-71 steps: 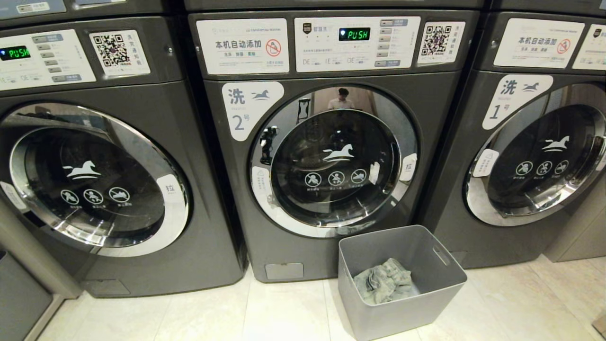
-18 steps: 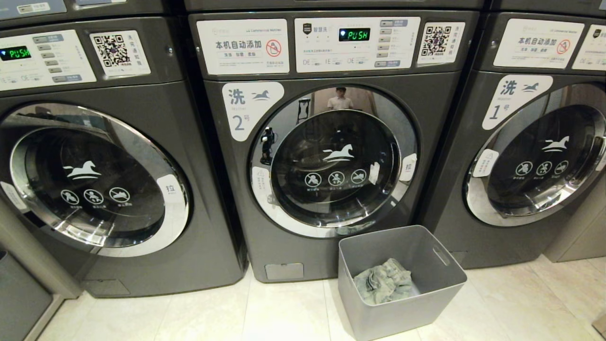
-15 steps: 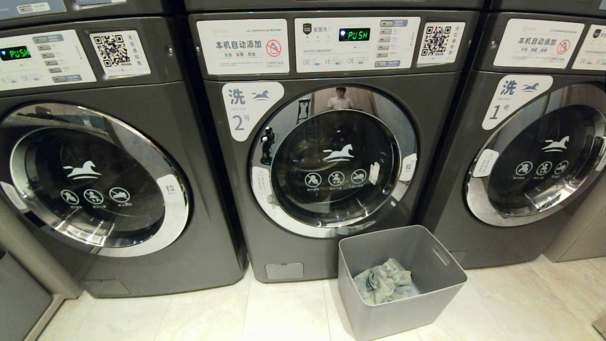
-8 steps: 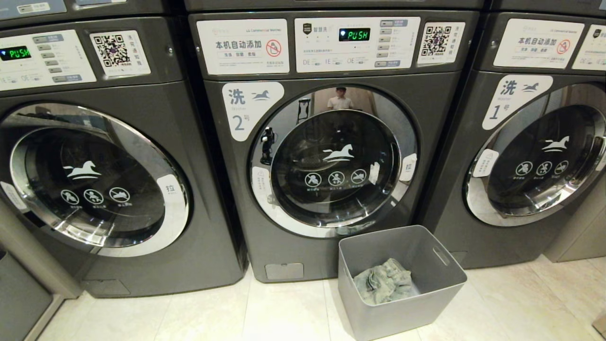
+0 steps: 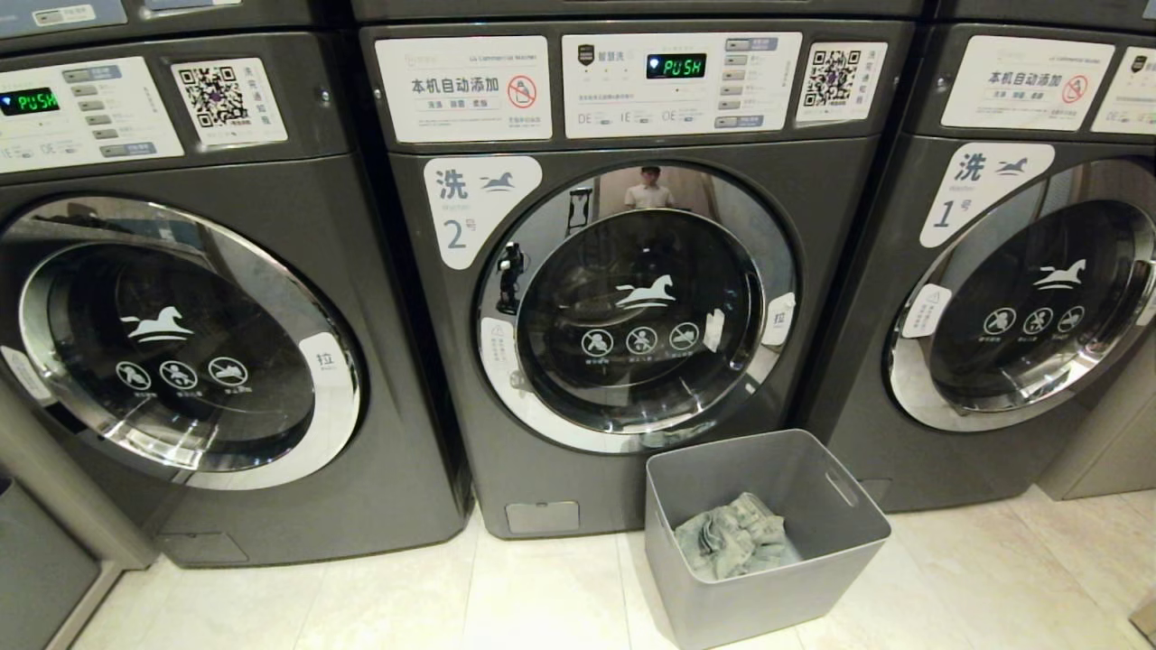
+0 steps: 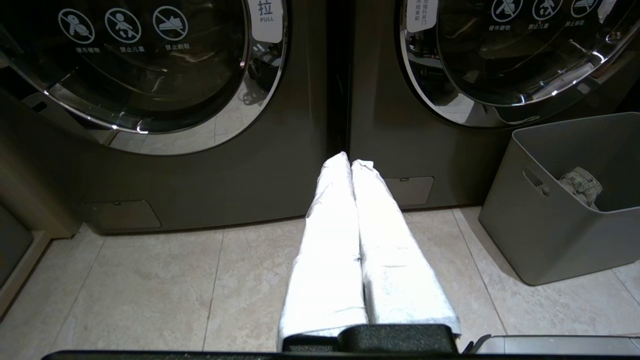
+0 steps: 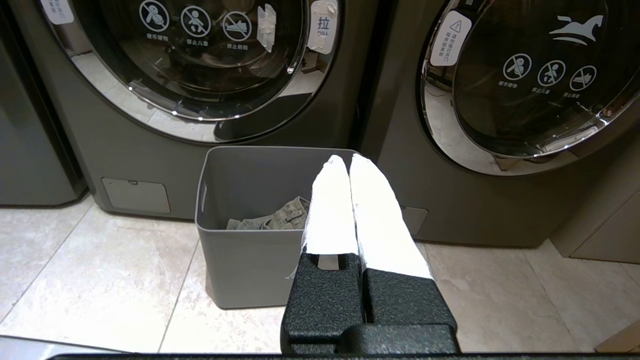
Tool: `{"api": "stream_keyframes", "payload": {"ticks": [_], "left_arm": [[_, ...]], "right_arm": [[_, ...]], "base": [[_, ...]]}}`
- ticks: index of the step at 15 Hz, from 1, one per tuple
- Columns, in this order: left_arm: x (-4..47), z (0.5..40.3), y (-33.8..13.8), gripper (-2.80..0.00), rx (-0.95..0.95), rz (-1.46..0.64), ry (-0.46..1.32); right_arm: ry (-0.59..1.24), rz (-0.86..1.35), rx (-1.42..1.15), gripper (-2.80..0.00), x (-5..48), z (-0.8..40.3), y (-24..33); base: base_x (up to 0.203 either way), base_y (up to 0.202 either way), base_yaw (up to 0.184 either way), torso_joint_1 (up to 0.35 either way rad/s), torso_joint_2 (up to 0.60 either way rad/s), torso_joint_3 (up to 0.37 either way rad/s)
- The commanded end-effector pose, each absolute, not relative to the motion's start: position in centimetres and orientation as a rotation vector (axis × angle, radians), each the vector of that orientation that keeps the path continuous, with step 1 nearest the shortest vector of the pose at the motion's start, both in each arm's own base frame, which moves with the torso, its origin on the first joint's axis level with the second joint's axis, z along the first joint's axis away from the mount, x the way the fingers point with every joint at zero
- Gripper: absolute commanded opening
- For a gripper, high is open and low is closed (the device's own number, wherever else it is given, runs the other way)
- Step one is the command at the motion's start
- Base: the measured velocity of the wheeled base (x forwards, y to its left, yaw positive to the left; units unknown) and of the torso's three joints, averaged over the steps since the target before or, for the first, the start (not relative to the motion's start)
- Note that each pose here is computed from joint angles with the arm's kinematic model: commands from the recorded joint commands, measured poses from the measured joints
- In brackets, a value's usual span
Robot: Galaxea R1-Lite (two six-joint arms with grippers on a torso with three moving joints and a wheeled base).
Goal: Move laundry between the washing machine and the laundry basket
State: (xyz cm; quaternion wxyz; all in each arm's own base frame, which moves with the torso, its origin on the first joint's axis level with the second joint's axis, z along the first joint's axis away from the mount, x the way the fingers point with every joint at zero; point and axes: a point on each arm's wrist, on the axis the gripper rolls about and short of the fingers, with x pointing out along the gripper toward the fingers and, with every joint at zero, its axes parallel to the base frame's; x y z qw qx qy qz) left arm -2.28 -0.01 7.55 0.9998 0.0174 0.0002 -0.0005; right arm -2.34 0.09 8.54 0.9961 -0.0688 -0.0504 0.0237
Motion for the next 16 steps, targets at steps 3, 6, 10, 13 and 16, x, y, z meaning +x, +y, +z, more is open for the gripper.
{"api": "stream_keyframes", "payload": {"ticks": [3,6,10,13,16], "left_arm": [[-2.29,7.54,-0.01,-2.8,0.035,0.0,-0.002],[-2.29,7.54,-0.01,-2.8,0.035,0.0,-0.002],[-2.29,7.54,-0.01,-2.8,0.035,0.0,-0.002],[-2.29,7.54,-0.01,-2.8,0.034,0.0,-0.002],[-2.29,7.54,-0.01,-2.8,0.034,0.0,-0.002]], "right_arm": [[-0.06,0.051,-0.138,-2.8,-2.01,7.42,0.09],[-0.062,0.051,-0.138,-2.8,-2.01,7.44,0.09],[-0.061,0.051,-0.138,-2.8,-2.01,7.44,0.09],[-0.06,0.051,-0.138,-2.8,-2.01,7.42,0.09],[-0.06,0.051,-0.138,-2.8,-2.01,7.42,0.09]], "base": [[0.0,0.0,0.0,0.0,0.0,0.0],[0.001,-0.15,-0.002,0.002,0.0,-0.001],[0.0,-0.198,0.003,0.004,0.0,0.004],[0.0,-0.196,0.002,0.0,0.0,0.003],[0.0,-0.198,0.001,0.0,0.0,0.003]]}}
